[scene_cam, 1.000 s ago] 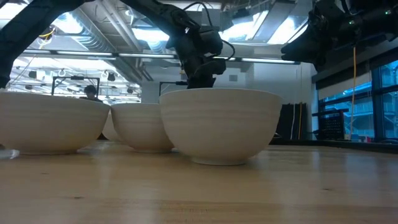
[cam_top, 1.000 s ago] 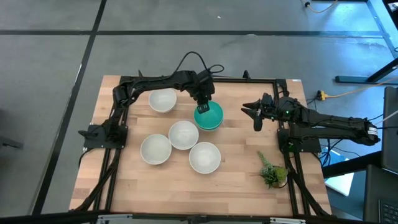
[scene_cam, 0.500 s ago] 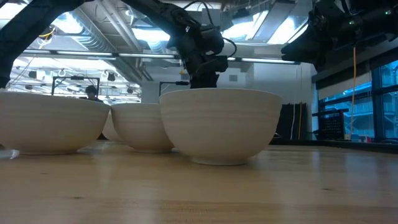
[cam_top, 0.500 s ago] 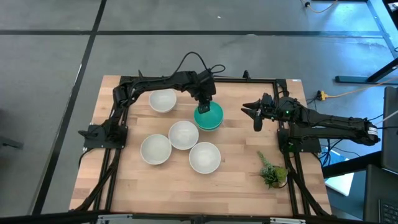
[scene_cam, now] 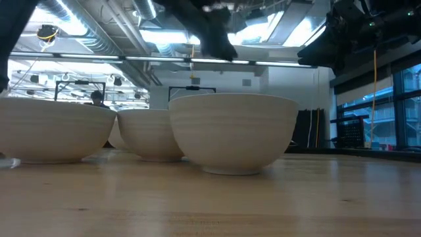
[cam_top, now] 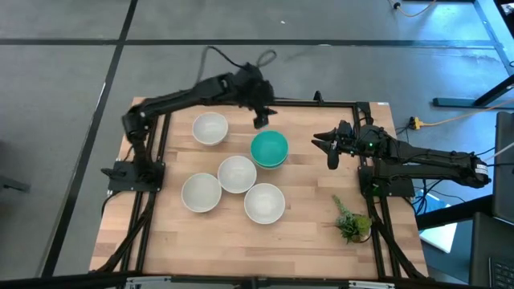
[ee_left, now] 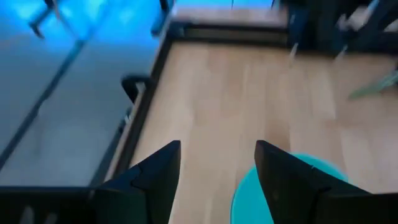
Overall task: Nest bowls inside each other
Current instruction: Stack the white bowl on the green bowl
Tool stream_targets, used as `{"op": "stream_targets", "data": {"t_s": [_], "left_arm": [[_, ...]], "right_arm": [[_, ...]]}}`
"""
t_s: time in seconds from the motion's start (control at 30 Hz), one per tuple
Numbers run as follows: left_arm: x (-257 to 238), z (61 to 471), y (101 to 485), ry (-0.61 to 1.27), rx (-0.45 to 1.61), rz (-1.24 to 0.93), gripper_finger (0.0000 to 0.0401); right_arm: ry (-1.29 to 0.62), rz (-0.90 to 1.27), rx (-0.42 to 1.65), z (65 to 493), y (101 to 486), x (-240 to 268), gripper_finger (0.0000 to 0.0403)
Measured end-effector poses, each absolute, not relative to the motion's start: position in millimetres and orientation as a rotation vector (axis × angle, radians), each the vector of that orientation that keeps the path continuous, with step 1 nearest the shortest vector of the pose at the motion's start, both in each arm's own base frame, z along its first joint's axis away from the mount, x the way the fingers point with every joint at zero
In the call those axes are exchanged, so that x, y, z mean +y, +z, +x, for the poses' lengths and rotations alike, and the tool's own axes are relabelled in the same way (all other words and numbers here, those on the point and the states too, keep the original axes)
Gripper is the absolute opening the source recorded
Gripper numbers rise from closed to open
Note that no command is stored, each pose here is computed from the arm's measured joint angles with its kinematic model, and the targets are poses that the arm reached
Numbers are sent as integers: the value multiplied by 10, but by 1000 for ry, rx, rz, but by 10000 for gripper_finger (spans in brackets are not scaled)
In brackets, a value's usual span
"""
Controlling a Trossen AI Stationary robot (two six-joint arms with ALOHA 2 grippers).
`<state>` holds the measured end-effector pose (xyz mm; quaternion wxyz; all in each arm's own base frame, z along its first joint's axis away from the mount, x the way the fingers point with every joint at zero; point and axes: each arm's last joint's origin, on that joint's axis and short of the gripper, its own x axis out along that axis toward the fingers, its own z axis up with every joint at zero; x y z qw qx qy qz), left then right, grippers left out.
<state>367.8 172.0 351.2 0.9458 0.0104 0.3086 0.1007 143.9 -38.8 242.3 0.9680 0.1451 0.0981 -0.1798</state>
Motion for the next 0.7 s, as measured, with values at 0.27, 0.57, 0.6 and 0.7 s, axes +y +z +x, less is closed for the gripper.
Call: {"op": "stream_targets", "data": {"t_s": [0.27, 0.57, 0.6, 0.7], "left_arm": [[1591, 3108, 3971, 233, 509, 42, 200], [1392, 2437, 3742, 311, 475, -2, 200], [1360, 2371, 3695, 317, 483, -5, 200], [1249, 2171, 3540, 317, 513, -19, 200]], "right_arm": [[-363, 302, 197, 1440, 2423, -386, 129], [-362, 299, 197, 1439, 2423, -386, 129], [-362, 299, 197, 1439, 2424, -386, 129], [-362, 298, 197, 1440, 2424, -386, 129]]}}
